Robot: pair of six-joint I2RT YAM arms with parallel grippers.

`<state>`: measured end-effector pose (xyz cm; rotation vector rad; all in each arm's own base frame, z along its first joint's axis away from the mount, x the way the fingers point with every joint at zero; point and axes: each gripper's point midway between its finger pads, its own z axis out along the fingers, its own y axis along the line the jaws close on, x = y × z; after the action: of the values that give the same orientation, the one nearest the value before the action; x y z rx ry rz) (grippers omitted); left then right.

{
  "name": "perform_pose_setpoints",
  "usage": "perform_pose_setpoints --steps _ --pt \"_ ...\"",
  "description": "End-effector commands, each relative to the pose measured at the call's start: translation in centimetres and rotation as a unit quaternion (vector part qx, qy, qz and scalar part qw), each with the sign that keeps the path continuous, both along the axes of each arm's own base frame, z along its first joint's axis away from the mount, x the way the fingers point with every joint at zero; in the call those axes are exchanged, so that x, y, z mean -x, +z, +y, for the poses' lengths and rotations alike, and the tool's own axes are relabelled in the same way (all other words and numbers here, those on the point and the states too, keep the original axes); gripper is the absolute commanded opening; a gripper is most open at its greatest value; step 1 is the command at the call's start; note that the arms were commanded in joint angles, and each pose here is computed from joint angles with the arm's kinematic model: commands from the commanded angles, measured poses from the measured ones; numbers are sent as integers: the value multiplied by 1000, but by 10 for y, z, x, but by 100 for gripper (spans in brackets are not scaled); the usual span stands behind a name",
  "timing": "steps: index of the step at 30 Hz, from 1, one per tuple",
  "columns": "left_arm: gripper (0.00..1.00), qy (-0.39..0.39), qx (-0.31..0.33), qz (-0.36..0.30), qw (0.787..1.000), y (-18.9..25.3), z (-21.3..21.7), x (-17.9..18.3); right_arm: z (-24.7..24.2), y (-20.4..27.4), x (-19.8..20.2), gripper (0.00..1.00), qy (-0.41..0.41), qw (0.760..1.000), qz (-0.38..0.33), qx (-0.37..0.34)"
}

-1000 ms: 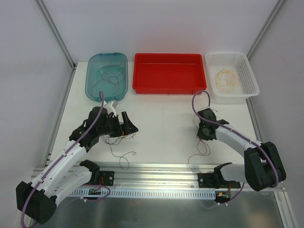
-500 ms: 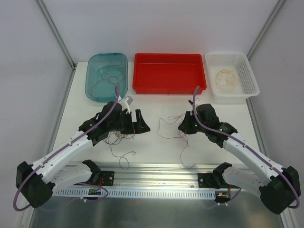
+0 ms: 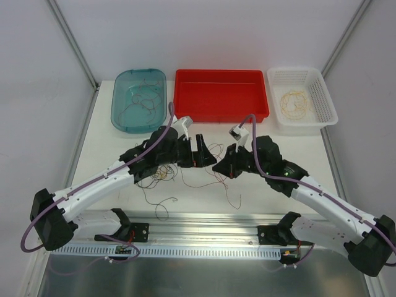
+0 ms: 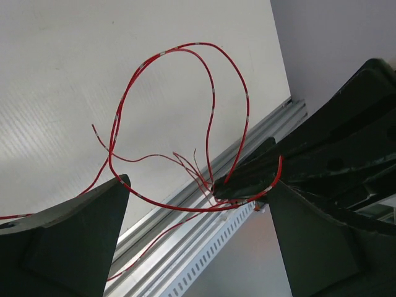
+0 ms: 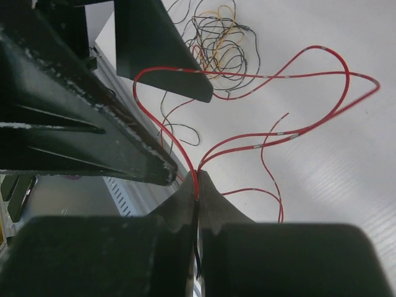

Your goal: Untangle the cables

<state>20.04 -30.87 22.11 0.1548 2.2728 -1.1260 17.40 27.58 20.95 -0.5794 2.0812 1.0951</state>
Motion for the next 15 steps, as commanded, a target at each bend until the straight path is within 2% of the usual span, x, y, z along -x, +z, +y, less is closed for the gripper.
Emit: perform_pose_setpoints --steps 1,6,10,13,15 --pt "93 27 48 -23 998 33 -11 -14 16 39 -1 1 34 997 -51 -46" --pt "93 58 82 -5 995 36 -17 -23 26 38 2 1 56 996 -49 -48" --pt "92 66 84 11 994 32 -22 -27 34 37 2 1 67 996 -50 -45" --pt "87 71 81 21 994 27 -26 -31 37 36 2 1 70 995 -50 -43" --pt "75 79 79 28 993 23 -27 -33 38 38 1 1 71 995 -54 -44"
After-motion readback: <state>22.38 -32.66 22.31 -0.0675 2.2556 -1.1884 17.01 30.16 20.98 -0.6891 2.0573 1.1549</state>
